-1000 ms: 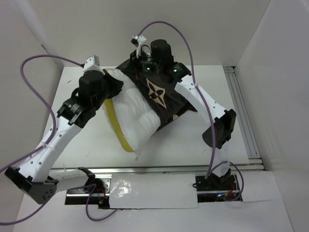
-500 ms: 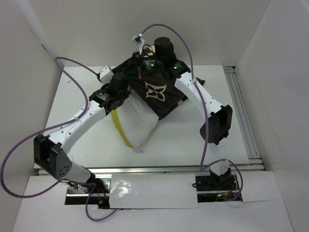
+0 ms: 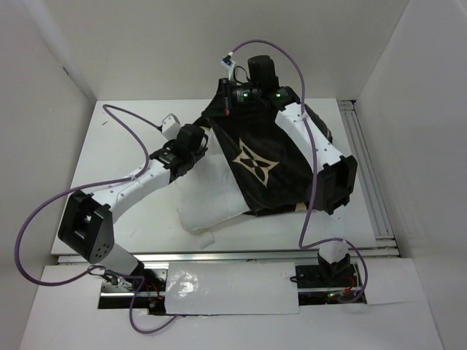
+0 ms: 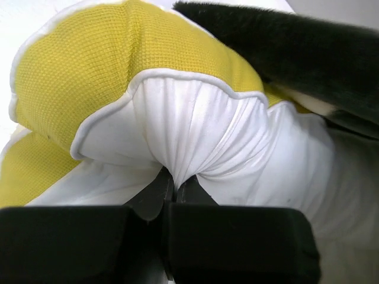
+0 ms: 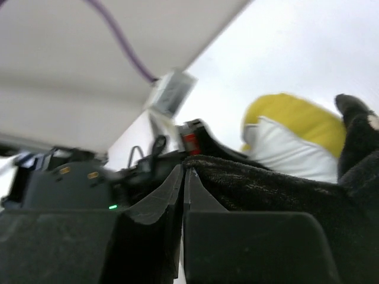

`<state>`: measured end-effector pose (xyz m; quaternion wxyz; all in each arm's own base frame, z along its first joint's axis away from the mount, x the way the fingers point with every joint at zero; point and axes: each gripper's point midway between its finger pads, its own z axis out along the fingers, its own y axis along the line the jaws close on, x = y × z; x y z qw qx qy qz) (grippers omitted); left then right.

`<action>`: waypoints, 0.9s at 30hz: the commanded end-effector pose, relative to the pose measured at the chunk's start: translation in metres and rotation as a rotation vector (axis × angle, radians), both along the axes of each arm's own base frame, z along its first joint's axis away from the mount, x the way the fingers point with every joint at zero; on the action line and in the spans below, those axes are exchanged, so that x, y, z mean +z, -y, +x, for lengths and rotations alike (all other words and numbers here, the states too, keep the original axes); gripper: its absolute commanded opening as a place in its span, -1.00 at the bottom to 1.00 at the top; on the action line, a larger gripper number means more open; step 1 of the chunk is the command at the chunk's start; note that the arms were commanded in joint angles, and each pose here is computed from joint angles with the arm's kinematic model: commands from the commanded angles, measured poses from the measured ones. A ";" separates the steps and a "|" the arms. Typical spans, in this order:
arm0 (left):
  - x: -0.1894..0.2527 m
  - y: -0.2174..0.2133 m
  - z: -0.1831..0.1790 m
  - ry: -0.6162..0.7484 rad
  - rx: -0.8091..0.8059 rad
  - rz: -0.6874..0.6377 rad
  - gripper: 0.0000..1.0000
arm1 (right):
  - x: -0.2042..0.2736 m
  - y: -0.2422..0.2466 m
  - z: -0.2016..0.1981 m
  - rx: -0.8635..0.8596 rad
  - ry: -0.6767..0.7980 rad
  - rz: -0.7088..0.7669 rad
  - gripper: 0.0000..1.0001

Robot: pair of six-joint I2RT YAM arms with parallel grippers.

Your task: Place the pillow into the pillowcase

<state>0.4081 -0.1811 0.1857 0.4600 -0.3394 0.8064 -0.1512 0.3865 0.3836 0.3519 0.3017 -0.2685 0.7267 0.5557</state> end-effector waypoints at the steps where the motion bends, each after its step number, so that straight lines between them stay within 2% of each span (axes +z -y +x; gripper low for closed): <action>1: 0.061 0.039 0.006 0.199 -0.106 -0.167 -1.00 | -0.014 -0.004 0.005 -0.051 0.021 -0.073 -0.89; 2: 0.061 0.043 0.004 0.198 -0.116 -0.167 -1.00 | -0.023 -0.002 0.010 -0.080 0.015 -0.101 -0.83; 3: 0.060 0.045 0.000 0.197 -0.126 -0.168 -1.00 | -0.031 0.003 0.018 -0.144 0.004 -0.142 -0.63; 4: 0.064 0.045 0.002 0.213 -0.117 -0.172 -1.00 | -0.039 0.006 0.022 -0.157 0.021 -0.171 -0.53; 6: 0.064 0.047 -0.003 0.214 -0.126 -0.173 -1.00 | -0.050 0.011 0.029 -0.205 0.016 -0.214 -0.21; 7: 0.065 0.046 -0.005 0.213 -0.120 -0.186 -1.00 | -0.055 0.015 0.029 -0.210 0.024 -0.241 0.24; 9: 0.067 0.042 -0.006 0.215 -0.109 -0.180 -1.00 | -0.067 0.018 0.032 -0.251 0.026 -0.292 0.63; 10: 0.067 0.042 -0.006 0.215 -0.109 -0.180 -1.00 | -0.067 0.019 0.028 -0.257 0.037 -0.310 0.89; 11: 0.065 0.041 -0.007 0.207 -0.109 -0.175 -1.00 | -0.072 0.023 0.029 -0.272 0.042 -0.333 1.00; 13: 0.068 0.041 -0.006 0.216 -0.122 -0.154 -1.00 | -0.059 0.029 0.025 -0.310 0.089 -0.334 1.00; 14: 0.068 0.044 -0.005 0.210 -0.150 -0.123 -0.59 | -0.069 0.033 0.022 -0.318 0.077 -0.352 1.00; 17: 0.065 0.050 0.000 0.150 -0.204 -0.035 0.14 | -0.057 0.058 0.021 -0.412 0.100 -0.342 1.00; 18: 0.062 0.054 -0.001 0.126 -0.237 -0.010 0.47 | -0.058 0.064 0.018 -0.430 0.101 -0.354 1.00; 19: 0.052 0.050 -0.005 0.074 -0.249 0.035 0.99 | -0.058 0.074 0.022 -0.490 0.119 -0.376 1.00; 20: 0.055 0.050 -0.005 0.062 -0.257 0.054 1.00 | -0.048 0.085 0.018 -0.532 0.141 -0.380 1.00; 21: 0.049 0.047 -0.008 0.030 -0.270 0.052 1.00 | -0.065 0.093 0.015 -0.555 0.120 -0.422 1.00; 23: 0.034 0.029 -0.016 -0.023 -0.266 0.076 1.00 | -0.066 0.116 0.012 -0.660 0.120 -0.466 1.00; 25: 0.039 0.017 -0.031 -0.017 -0.297 0.057 1.00 | -0.089 0.132 0.003 -0.701 0.098 -0.547 1.00; 26: 0.017 0.001 -0.041 -0.065 -0.294 0.071 1.00 | -0.086 0.145 0.000 -0.775 0.113 -0.579 1.00; 27: 0.012 0.000 -0.051 -0.083 -0.347 0.055 1.00 | -0.107 0.155 -0.009 -0.795 0.089 -0.638 1.00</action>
